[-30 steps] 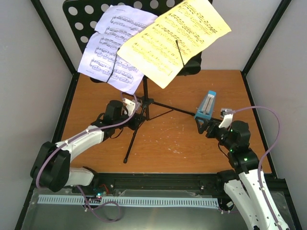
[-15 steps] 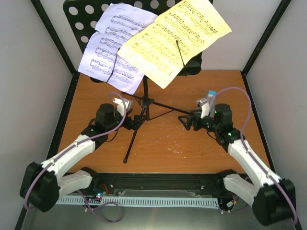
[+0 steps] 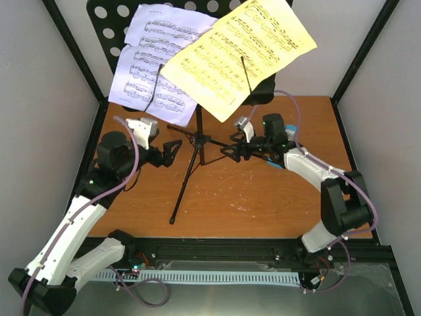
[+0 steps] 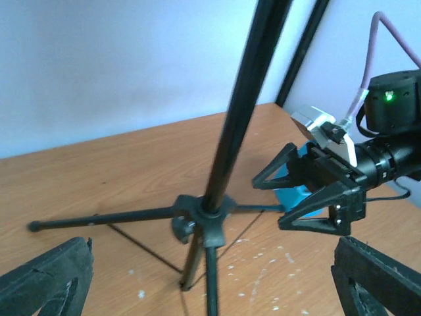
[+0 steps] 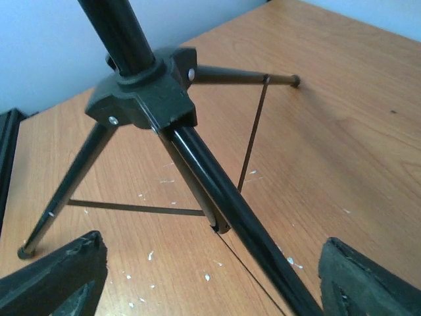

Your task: Pack up the instrument practice props

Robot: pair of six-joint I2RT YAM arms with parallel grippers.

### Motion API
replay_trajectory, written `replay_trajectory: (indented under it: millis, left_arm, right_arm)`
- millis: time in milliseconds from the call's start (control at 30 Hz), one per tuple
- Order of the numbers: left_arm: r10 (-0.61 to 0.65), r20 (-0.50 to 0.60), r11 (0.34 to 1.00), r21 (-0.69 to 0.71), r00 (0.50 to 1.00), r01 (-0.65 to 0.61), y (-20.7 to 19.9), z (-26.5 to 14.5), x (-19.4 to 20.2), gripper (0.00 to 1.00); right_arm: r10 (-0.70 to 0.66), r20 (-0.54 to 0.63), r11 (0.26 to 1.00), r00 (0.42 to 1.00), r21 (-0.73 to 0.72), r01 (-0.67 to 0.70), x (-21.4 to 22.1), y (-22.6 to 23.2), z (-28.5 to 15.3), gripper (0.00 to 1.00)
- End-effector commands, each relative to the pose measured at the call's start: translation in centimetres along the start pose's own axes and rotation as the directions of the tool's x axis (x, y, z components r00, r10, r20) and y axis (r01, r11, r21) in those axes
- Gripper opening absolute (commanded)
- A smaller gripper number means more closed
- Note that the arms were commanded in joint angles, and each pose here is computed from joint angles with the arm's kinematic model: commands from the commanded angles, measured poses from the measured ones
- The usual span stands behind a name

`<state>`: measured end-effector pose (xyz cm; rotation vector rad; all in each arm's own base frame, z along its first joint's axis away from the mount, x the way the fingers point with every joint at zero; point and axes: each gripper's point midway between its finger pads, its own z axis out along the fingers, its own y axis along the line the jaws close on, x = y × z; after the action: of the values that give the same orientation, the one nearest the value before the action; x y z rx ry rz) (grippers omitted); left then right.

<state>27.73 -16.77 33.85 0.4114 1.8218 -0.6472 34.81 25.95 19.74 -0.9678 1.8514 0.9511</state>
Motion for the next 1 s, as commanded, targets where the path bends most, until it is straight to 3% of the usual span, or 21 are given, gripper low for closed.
replay_trajectory:
  millis: [0, 300, 567, 833, 967]
  left_arm:
    - [0.136, -0.019, 0.982, -0.128, 0.99, -0.138, 2.4, -1.0, 1.8, 0.99]
    - [0.164, 0.032, 0.973, -0.168, 0.986, -0.156, 3.3, -1.0, 2.9, 0.99]
    - [0.144, -0.009, 0.976, -0.164, 0.99, -0.143, 3.7, -0.1, 3.9, 0.99]
    - [0.145, -0.003, 0.973, -0.181, 0.989, -0.143, 3.9, -0.3, 3.8, 1.0]
    - [0.145, 0.0, 0.973, -0.184, 0.989, -0.142, 3.9, -0.5, 3.8, 0.99]
  right_arm:
    - [-0.057, -0.029, 0.994, 0.998, -0.091, 0.054, 0.8, -0.1, 2.4, 0.84]
    - [-0.071, -0.092, 0.99, 0.993, -0.13, 0.059, 2.6, -1.0, 5.0, 0.64]
    - [-0.074, -0.092, 0.99, 0.993, -0.128, 0.062, 2.9, -0.8, 5.0, 0.28]
    - [-0.098, -0.06, 0.992, 0.993, -0.087, 0.092, 3.0, 0.8, 4.0, 0.16]
    - [-0.113, -0.054, 0.993, 0.992, 0.019, 0.114, 3.3, 1.1, 3.5, 0.09]
